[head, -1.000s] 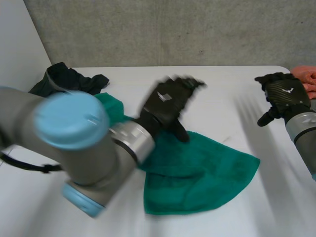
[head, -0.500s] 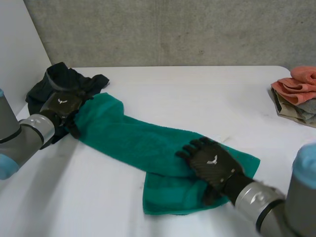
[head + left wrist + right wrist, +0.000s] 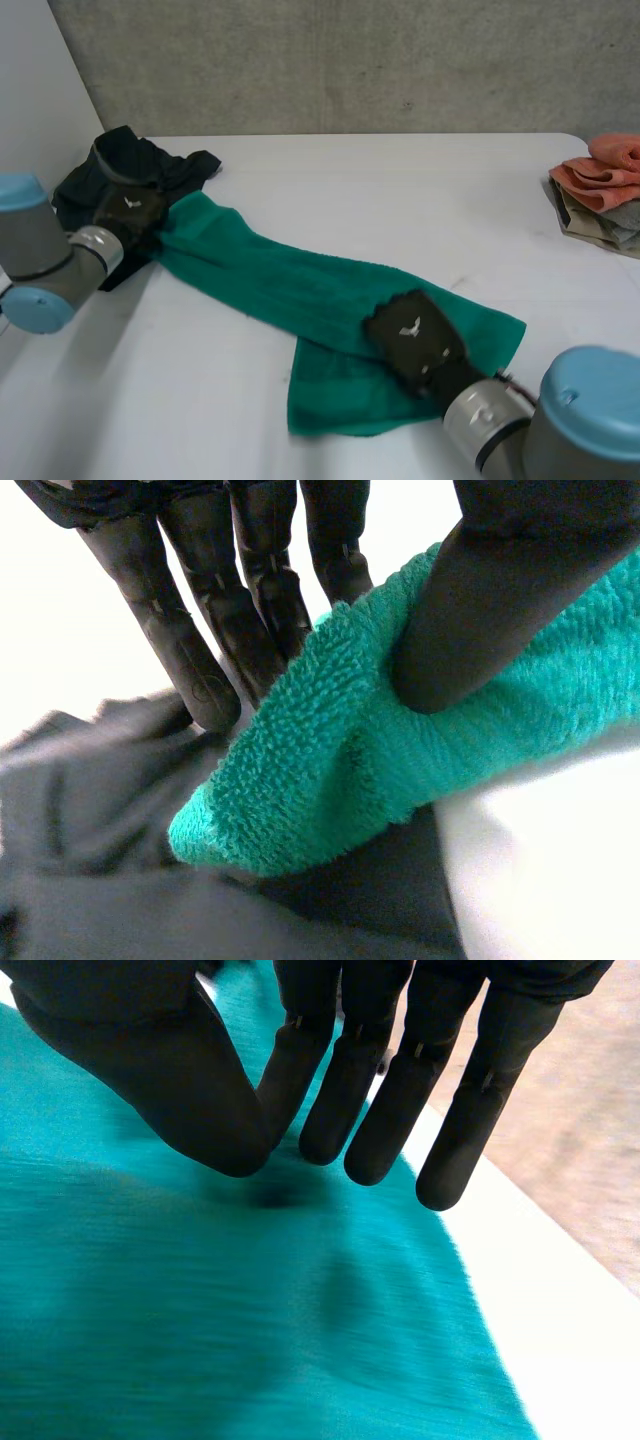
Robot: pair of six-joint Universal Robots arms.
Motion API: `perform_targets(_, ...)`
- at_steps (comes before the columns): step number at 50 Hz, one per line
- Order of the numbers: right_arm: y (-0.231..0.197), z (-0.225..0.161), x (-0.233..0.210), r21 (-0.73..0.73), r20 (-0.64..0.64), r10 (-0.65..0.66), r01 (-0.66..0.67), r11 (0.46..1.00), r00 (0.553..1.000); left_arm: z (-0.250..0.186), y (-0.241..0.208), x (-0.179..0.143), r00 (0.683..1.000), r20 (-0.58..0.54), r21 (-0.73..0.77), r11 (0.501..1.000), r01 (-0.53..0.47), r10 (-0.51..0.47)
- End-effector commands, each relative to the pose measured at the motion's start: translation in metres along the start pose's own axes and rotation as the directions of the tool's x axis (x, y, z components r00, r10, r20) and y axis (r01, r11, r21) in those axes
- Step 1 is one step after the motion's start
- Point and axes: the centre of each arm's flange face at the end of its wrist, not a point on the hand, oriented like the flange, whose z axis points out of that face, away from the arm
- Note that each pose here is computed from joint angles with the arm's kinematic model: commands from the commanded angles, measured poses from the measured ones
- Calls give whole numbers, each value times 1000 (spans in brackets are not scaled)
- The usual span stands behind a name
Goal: Fold the laundry.
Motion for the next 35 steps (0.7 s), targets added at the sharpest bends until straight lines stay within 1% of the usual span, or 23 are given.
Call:
perform_targets(1,-39,5,72,66,-237,0,16,998,971,-58,-84,-16,996,71,132,990,48,-58)
perform_targets(2,-51,4,87,85,-266,3,21,996,964,-75,-100,-15,995,64,166,984,70,-82)
perform_targets(5,-65,1,104,94,-285,6,22,995,959,-99,-120,-12,992,40,213,971,106,-117)
perform_targets(6,-71,-1,109,86,-272,6,18,996,962,-113,-130,-8,991,16,236,964,124,-132)
perform_targets(9,-73,-2,113,48,-236,13,-2,999,972,-139,-142,5,988,-40,260,954,151,-146)
perform_targets(11,-69,-5,108,-16,-181,43,-47,999,983,-149,-145,12,988,-58,265,952,152,-141)
perform_targets(13,-67,-10,99,-57,-132,69,-77,995,989,-156,-150,15,989,-66,283,948,145,-132)
perform_targets(14,-66,-16,86,-92,-72,103,-110,990,992,-157,-151,16,990,-65,288,947,141,-127)
perform_targets(16,-65,-20,71,-121,-6,144,-144,982,990,-157,-152,15,991,-55,298,945,132,-121)
perform_targets(17,-63,-26,54,-142,55,178,-169,975,982,-156,-156,13,992,-44,311,943,123,-115)
perform_targets(18,-61,-29,46,-153,85,197,-182,971,977,-156,-158,11,993,-38,317,941,117,-111)
perform_targets(20,-57,-36,29,-165,145,214,-189,968,966,-153,-161,9,994,-30,324,940,110,-106)
perform_targets(21,-54,-42,13,-164,196,211,-180,970,958,-151,-163,8,994,-25,325,940,106,-104)
perform_targets(22,-51,-44,7,-162,216,208,-175,971,954,-149,-164,7,994,-21,324,940,105,-104)
perform_targets(24,-46,-50,-10,-135,254,190,-159,978,949,-146,-166,6,994,-21,316,942,109,-109)
perform_targets(28,-33,-51,-32,-96,283,163,-141,985,945,-142,-166,8,993,-25,295,948,119,-117)
perform_targets(31,-26,-48,-44,-81,295,151,-133,988,944,-141,-165,12,993,-29,285,951,119,-115)
perform_targets(35,-17,-41,-58,-77,277,132,-115,990,952,-140,-164,18,992,-41,274,953,128,-121)
